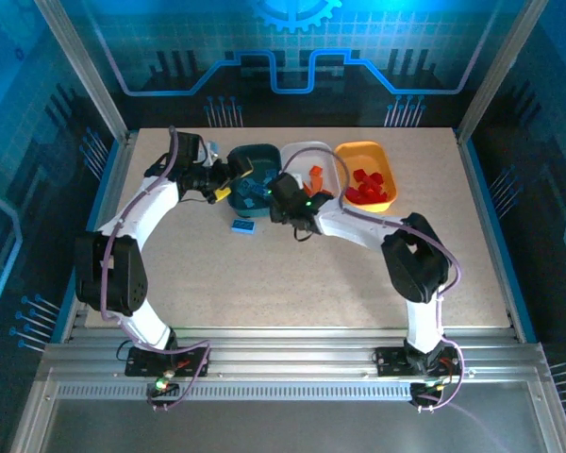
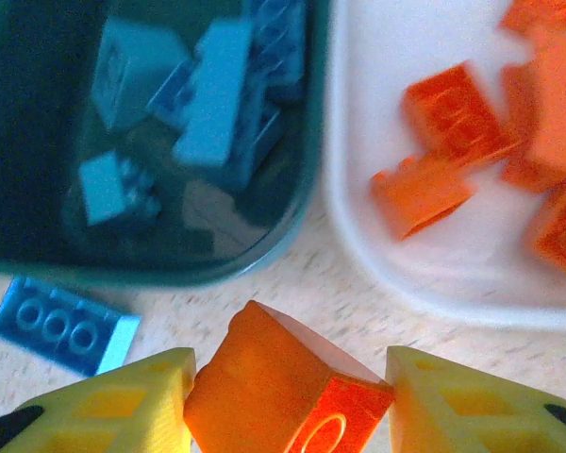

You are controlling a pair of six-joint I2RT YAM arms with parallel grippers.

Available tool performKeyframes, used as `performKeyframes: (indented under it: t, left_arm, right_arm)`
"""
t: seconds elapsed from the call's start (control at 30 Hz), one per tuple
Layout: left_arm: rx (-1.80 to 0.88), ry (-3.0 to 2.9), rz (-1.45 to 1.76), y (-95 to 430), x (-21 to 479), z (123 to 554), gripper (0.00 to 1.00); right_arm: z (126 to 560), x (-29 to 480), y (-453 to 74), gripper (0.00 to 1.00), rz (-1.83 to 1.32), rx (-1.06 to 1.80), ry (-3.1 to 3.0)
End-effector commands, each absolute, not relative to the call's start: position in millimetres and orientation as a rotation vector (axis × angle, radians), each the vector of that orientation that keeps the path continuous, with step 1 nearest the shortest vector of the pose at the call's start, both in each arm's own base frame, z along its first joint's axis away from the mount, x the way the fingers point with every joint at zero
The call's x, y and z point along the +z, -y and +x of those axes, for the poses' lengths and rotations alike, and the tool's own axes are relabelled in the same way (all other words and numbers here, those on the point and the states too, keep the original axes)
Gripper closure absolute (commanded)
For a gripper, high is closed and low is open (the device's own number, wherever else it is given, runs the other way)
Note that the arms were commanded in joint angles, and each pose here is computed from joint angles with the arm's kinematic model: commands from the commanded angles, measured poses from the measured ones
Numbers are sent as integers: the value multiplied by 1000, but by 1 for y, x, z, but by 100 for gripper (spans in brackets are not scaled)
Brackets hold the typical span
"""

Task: Sort the legos into containers by color

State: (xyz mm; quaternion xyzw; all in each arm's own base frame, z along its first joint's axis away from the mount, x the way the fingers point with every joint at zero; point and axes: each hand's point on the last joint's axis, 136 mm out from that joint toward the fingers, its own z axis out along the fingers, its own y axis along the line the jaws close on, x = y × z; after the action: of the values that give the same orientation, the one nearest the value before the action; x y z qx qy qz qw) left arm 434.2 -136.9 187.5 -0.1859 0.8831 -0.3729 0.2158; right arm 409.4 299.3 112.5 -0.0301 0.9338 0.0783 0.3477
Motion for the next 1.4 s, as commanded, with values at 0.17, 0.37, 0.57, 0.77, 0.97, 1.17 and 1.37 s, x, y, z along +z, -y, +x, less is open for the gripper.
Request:
performKeyframes:
  t: [0.17,0.37,0.57,0.77,0.97,1.17,1.37]
  left_arm:
    - [-685,-2555,-284,150,179,413,1]
    - [-449,-2601,-212,153,164,388,1]
    - [-435,-2607,-188,145,128,359,1]
    - [-323,-2669,-161,136,85,352,1]
    - [-247,-2666,-32,140,65,367,1]
    - [-176,-2695,14,140,47,381,1]
    - [-115,-2711,23,137,36,390,2]
  right_arm:
    - [474,107,-222,47,69,118,-2482]
    - [494,133,-215,28,42,142,-2471]
    - [477,162,-210,23,38,189,-2416]
    - [438,158,-209,23,74,311,-2427]
    - [416,156,-207,24,73,356,-2443]
    - [407,157,-204,24,75,365,-2449]
    - [403,154,-204,24,78,378,-2457]
